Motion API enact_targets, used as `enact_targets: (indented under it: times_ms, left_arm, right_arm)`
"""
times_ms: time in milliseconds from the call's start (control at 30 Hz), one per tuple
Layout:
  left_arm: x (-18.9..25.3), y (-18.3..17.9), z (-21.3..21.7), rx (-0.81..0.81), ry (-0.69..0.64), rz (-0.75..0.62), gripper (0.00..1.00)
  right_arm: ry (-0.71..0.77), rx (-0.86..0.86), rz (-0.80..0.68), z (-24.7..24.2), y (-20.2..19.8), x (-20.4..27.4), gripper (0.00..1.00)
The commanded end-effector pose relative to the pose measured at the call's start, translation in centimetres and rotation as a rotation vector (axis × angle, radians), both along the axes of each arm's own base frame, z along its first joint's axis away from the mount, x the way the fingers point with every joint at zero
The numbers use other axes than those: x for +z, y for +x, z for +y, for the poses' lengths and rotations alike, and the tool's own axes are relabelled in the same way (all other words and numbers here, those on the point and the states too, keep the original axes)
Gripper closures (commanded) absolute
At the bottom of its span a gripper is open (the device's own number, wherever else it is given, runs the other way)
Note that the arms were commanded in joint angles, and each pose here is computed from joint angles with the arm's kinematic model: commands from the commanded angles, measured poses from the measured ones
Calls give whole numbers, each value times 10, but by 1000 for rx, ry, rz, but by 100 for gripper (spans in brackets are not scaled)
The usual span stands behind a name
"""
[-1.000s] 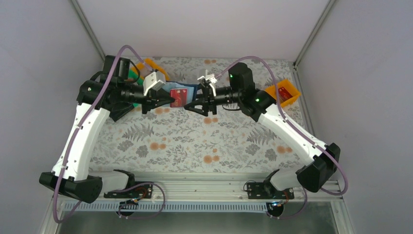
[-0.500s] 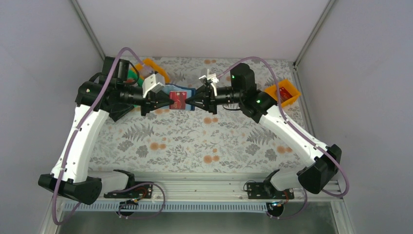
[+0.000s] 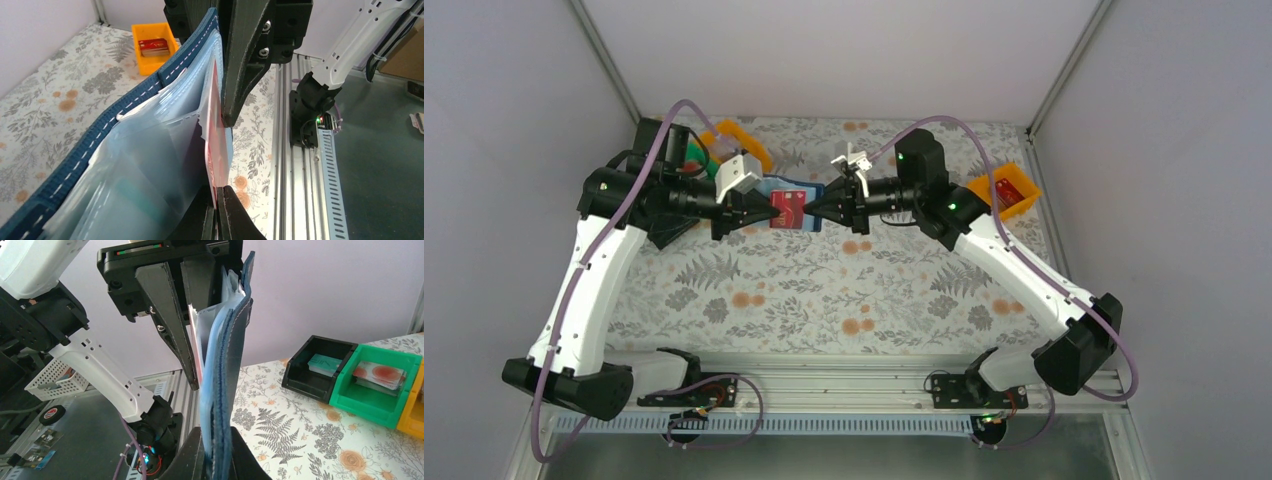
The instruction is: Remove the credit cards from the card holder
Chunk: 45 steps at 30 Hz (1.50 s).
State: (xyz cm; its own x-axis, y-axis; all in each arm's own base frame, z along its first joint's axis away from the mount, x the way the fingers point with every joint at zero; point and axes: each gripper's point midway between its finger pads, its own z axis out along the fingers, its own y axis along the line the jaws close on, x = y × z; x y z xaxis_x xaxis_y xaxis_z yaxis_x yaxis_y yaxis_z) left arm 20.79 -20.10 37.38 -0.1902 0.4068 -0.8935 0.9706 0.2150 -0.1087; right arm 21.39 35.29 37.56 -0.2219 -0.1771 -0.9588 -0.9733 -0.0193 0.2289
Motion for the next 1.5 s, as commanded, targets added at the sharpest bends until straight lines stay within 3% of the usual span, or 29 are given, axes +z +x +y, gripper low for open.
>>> enact_targets:
  times_ms: [0,333,633,733,800,967,1033,1100,1167,1267,1400,1467]
  left_arm:
    - [15,-4,3,-8,-2,-85,96]
    - [11,3,5,14,20,-79,94]
    - [10,-4,8,2,42,-96,84]
    - [10,-1,6,7,31,-84,88]
    - [9,-1,6,0,27,-80,97]
    - [10,-5,7,-14,36,-97,98]
    - [10,-6,8,-11,37,-93,98]
    - [11,-6,8,-4,33,-95,98]
    - [15,-5,8,5,21,-97,98]
    - [20,-7,6,-11,-5,-88,98]
    - [21,-8,6,-12,-10,-87,98]
    - [21,-9,7,-13,-5,-89,98]
  right_arm:
    - [33,56,-43,-1,-12,15,96]
    - [46,76,-61,-5,-18,23,96]
    - [48,87,-64,-5,-20,24,96]
    - [48,93,-59,-4,-20,24,96]
    - [47,94,-59,-4,-21,23,96]
    - [43,93,-67,-6,-22,22,95]
    - [40,92,-68,-6,-22,22,89]
    - [34,85,-64,-6,-21,20,76]
    - [32,83,-59,-6,-21,18,72]
    - [33,82,-49,-6,-21,17,75]
    - [32,74,-48,-6,-20,16,92]
    - [29,53,-55,-6,-17,17,96]
